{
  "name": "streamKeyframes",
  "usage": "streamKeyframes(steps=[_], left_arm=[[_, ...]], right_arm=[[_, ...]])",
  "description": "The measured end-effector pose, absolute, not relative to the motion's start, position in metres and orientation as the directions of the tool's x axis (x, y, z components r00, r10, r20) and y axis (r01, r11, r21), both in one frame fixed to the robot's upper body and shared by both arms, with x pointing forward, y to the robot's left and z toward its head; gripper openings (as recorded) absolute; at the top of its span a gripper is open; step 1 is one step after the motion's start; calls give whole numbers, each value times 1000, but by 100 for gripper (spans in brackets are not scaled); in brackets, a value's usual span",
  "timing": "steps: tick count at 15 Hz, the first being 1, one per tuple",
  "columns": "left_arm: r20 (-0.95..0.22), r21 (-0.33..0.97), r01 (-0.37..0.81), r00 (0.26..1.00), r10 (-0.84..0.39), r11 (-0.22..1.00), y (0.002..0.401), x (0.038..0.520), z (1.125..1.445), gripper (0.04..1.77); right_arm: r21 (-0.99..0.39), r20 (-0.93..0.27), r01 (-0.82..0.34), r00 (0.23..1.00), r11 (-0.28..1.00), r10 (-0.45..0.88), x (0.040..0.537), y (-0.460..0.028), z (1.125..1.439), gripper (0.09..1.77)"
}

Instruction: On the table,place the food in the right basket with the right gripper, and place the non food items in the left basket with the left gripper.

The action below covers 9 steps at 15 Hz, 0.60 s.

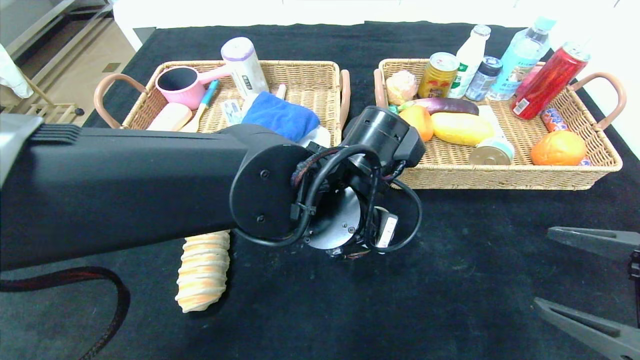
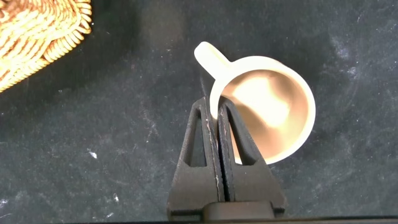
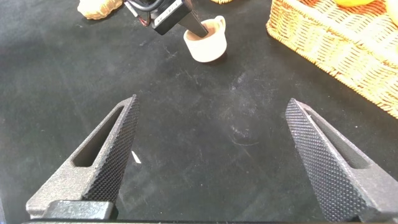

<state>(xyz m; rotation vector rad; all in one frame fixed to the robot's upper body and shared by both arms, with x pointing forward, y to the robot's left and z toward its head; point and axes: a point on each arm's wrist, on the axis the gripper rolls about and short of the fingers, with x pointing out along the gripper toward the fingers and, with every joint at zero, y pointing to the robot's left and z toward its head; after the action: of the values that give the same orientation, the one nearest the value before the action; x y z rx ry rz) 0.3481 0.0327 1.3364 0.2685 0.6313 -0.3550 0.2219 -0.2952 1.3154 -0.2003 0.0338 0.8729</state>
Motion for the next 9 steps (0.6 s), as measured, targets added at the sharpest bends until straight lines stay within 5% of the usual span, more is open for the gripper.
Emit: streamKeyframes(steps=[9], left_arm=[[-578,66,374,770,-270,925,46,336,1361,12]], right_arm=[[-165,-98,-763,643,625,759,219,-296,1318,171]])
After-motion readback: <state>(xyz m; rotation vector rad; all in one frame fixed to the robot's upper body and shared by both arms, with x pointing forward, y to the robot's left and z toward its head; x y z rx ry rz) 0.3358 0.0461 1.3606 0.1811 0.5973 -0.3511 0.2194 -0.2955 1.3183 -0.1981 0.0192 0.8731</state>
